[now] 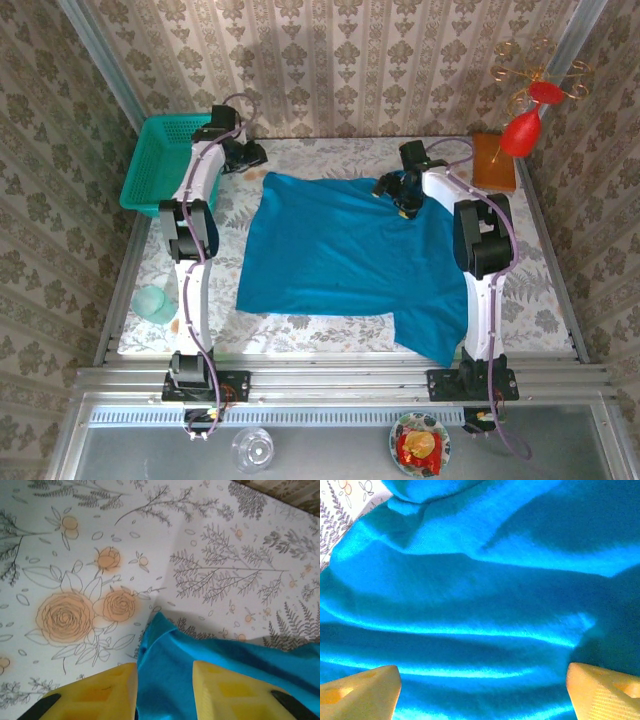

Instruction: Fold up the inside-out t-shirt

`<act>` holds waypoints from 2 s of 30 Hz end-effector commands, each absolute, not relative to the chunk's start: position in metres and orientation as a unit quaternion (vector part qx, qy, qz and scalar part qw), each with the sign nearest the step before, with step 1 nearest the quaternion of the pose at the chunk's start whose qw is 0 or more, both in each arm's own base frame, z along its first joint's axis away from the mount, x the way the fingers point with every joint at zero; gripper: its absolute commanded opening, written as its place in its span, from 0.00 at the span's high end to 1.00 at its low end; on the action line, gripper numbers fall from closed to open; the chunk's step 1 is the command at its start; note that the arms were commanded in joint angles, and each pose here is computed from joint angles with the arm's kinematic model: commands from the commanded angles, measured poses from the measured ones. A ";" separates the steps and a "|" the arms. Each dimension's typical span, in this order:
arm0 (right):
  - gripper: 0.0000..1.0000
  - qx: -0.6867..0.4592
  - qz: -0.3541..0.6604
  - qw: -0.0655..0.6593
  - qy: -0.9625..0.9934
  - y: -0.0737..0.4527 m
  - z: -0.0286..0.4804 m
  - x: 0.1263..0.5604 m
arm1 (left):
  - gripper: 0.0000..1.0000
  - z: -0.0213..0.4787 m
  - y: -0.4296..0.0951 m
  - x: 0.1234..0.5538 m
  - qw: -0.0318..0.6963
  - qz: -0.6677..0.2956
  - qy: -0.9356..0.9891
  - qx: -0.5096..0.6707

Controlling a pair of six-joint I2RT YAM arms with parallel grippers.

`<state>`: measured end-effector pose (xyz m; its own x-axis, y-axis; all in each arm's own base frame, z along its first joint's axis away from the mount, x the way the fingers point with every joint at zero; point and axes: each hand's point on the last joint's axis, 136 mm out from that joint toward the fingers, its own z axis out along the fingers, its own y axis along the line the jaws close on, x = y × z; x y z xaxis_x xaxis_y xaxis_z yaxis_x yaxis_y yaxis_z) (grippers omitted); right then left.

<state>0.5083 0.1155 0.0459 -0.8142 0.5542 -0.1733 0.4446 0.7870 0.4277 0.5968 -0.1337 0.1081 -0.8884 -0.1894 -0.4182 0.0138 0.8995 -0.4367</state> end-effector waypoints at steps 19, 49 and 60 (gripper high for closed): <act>0.14 0.187 0.191 0.140 0.953 0.146 0.096 0.463 | 0.69 0.074 -0.155 0.604 0.262 0.067 0.932 0.242; 0.30 0.172 0.121 0.187 0.959 0.000 0.101 0.494 | 0.75 0.019 -0.158 0.377 0.045 -0.096 0.994 0.011; 0.42 0.136 0.035 0.197 0.970 -0.035 0.078 0.558 | 0.77 0.001 -0.103 0.369 0.017 -0.050 0.998 -0.038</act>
<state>0.5605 -0.0225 0.0874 -0.8574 0.3266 -0.3977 0.2608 0.9420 0.2112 0.3878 -0.1298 0.0190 -0.9936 -0.0489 -0.1023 -0.0266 0.9775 -0.2092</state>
